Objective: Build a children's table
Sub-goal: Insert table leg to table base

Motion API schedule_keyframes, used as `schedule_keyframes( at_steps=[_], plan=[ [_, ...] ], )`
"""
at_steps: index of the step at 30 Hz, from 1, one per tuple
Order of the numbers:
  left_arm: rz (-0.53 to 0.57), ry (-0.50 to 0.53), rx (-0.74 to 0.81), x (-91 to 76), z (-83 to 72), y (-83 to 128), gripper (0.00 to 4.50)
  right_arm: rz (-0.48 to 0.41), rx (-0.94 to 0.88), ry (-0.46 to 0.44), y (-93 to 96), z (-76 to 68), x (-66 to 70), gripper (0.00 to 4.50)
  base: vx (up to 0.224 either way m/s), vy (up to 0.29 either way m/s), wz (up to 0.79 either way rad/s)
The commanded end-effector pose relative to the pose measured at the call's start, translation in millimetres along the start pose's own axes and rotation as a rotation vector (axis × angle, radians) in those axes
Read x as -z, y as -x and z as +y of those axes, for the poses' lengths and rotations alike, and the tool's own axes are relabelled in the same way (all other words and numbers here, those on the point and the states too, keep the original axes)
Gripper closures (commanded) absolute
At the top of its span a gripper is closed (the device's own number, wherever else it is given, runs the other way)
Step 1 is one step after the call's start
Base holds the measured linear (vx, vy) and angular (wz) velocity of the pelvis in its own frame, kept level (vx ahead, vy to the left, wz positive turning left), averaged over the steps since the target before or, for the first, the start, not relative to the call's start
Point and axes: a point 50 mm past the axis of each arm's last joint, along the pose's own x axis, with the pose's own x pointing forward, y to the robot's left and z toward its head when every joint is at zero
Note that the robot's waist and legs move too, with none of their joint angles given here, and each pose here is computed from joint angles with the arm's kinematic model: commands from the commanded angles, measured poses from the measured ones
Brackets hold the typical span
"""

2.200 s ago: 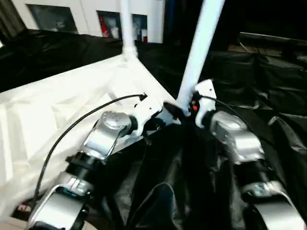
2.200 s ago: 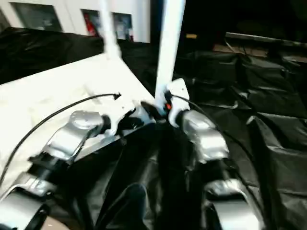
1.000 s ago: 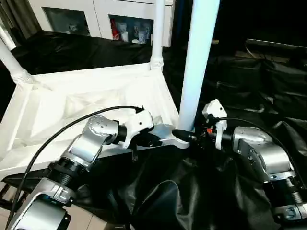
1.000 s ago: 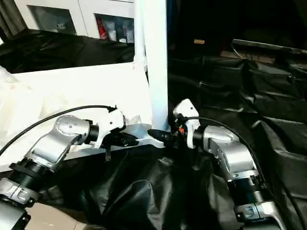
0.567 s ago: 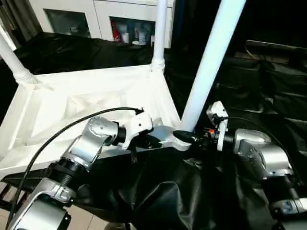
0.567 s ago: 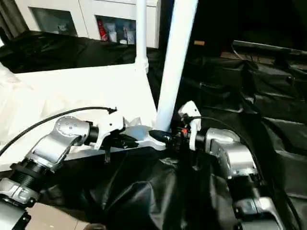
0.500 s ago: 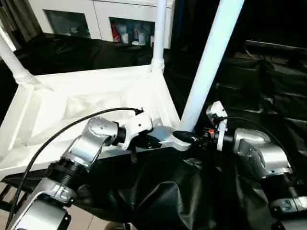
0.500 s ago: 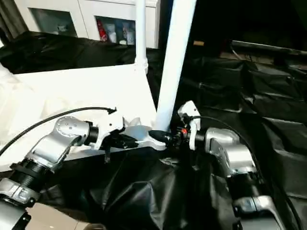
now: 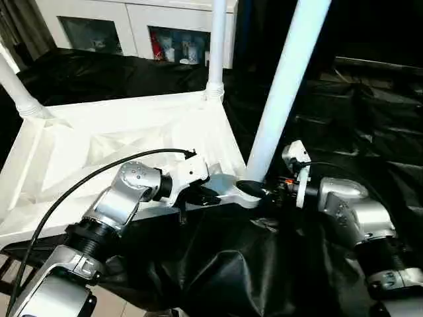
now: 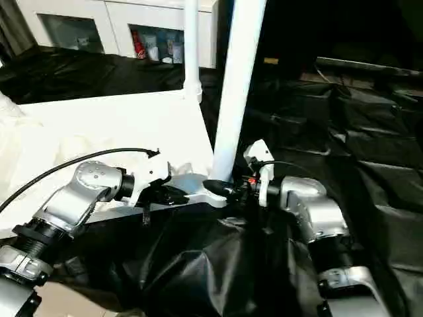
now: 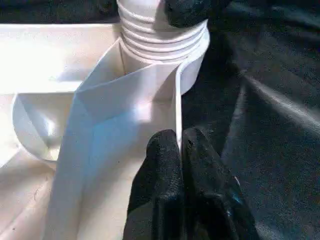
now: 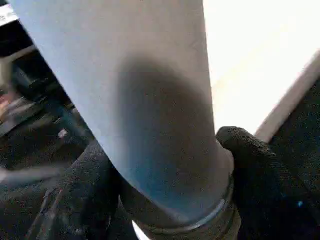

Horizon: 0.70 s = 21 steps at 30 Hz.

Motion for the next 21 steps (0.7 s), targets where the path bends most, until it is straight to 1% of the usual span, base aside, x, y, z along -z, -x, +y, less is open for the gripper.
schedule_keyframes(
  at_steps=[1,3,6,7,8,9,12,14,17,20,21],
  plan=[
    [-0.051,-0.013,-0.038,-23.3,4.9,-8.9,4.5,0.164,0.219,-0.137,-2.4,-7.6,48.4,1.8,0.0,0.0,0.0],
    [-0.041,0.034,-0.094,-27.9,9.4,-16.7,4.5,0.14,0.321,-0.162,-12.2,-9.2,50.2,1.8,-0.051,0.006,-0.04],
    [-0.019,0.116,-0.229,-39.2,16.0,-37.5,4.5,0.077,0.541,-0.264,-33.1,-12.2,49.4,1.81,-0.018,0.005,-0.02],
    [-0.014,0.138,-0.267,-44.0,16.3,-45.6,4.5,0.047,0.592,-0.322,-42.5,-10.7,47.0,1.81,0.0,0.0,0.0],
    [-0.014,0.138,-0.267,-44.0,16.3,-45.6,4.5,0.047,0.592,-0.322,-42.5,-10.7,47.0,1.81,0.0,0.0,0.0],
    [-0.011,0.14,-0.279,-47.2,15.3,-51.5,4.5,0.026,0.617,-0.334,-50.5,-8.9,41.9,1.81,0.0,0.0,0.0],
    [-0.004,0.146,-0.291,-50.7,13.7,-56.5,4.5,0.005,0.634,-0.362,-61.0,-5.2,36.1,1.81,0.0,0.0,0.0],
    [-0.004,0.143,-0.288,-51.4,12.5,-57.9,4.5,0.015,0.621,-0.363,-67.4,-1.2,35.3,1.81,0.0,0.0,0.0],
    [-0.003,0.137,-0.285,-51.1,12.3,-58.4,4.5,0.045,0.622,-0.329,-72.0,1.4,36.4,1.81,0.0,0.0,0.0],
    [-0.004,0.132,-0.281,-50.1,12.5,-57.7,4.5,0.044,0.63,-0.33,-73.3,1.5,36.8,1.81,0.0,0.0,0.0],
    [-0.008,0.129,-0.283,-49.9,12.9,-57.1,4.5,0.032,0.629,-0.309,-74.0,0.7,34.4,1.81,0.0,0.0,0.0]
  ],
)
